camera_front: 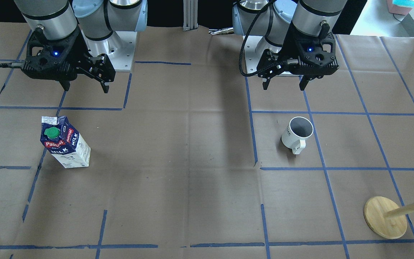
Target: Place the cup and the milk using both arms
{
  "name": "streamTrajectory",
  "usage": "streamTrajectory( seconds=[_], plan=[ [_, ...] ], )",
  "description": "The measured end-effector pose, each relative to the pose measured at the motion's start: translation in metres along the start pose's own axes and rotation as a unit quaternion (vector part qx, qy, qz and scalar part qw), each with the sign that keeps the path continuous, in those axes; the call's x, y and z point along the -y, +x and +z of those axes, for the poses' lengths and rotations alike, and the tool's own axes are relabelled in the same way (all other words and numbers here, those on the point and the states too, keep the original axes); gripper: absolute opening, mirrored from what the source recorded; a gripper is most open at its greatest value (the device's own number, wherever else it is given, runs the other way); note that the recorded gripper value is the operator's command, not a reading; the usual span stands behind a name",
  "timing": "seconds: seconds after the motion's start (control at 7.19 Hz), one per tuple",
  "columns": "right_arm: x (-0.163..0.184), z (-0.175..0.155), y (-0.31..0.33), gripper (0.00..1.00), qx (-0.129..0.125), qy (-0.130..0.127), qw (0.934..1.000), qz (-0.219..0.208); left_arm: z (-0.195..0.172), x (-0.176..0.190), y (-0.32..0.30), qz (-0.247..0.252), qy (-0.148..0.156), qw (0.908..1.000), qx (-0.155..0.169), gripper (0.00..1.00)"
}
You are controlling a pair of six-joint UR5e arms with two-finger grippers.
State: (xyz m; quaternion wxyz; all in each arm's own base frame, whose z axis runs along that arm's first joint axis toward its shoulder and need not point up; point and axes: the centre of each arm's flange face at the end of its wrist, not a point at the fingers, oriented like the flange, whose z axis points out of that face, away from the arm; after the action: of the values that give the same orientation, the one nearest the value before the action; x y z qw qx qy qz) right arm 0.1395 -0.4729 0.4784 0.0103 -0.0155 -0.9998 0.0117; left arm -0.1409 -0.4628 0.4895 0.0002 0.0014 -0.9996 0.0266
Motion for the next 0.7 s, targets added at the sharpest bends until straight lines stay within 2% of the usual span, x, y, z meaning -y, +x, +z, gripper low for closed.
streamTrajectory(
  seconds=[0.42,0.7],
  plan=[
    [0.0,0.0,0.0,1.0,-0.001,0.0,1.0,-0.001,0.0,-0.007,-0.004,-0.004,0.001,1.0,0.001,1.0],
    [0.0,0.001,0.0,1.0,-0.001,-0.001,1.0,-0.001,0.031,-0.008,-0.032,-0.021,-0.02,0.9996,0.001,1.0]
  ],
)
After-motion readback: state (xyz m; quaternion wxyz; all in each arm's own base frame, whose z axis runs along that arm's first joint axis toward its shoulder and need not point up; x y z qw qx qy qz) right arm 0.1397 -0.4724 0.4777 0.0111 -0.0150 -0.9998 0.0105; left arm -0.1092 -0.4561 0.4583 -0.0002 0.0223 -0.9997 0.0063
